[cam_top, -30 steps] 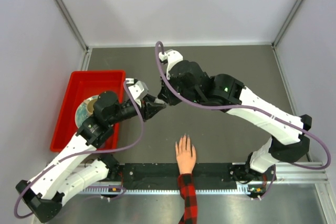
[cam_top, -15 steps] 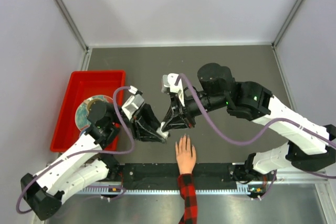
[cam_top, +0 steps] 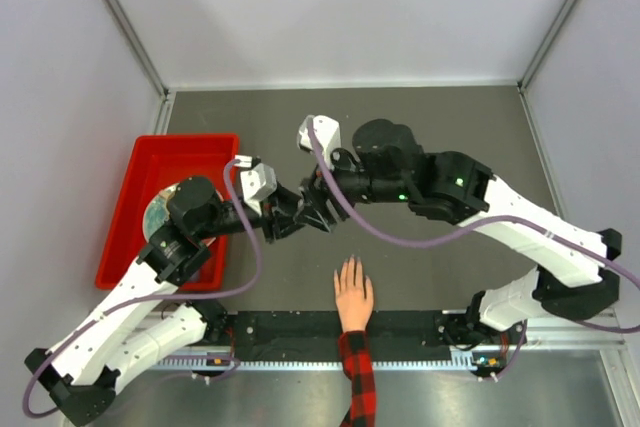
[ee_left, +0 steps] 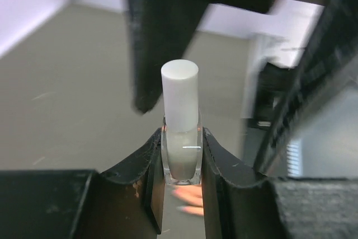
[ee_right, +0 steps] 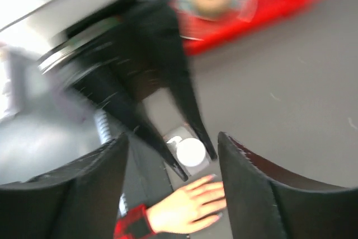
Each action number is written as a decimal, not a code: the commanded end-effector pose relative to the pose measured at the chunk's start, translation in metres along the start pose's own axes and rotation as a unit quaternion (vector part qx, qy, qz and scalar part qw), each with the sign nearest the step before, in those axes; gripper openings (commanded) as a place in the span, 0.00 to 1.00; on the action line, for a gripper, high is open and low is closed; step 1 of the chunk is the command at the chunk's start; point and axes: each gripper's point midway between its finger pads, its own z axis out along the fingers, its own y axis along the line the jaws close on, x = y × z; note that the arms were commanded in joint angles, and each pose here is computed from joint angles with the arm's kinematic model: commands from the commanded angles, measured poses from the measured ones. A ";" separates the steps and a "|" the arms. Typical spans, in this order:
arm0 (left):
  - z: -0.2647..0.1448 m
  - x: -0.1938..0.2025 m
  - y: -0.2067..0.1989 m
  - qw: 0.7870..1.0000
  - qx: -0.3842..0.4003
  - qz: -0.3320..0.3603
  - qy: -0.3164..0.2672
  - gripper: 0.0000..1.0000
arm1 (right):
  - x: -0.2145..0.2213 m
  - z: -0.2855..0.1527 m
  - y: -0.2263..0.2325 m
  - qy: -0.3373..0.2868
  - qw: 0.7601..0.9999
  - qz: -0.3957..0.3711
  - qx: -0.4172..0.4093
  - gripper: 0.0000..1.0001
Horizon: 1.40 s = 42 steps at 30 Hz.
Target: Paint the nails
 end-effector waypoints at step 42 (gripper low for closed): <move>-0.017 0.012 0.082 0.974 -0.213 0.077 0.009 0.00 | -0.012 0.035 -0.069 0.001 0.945 0.208 0.251 0.40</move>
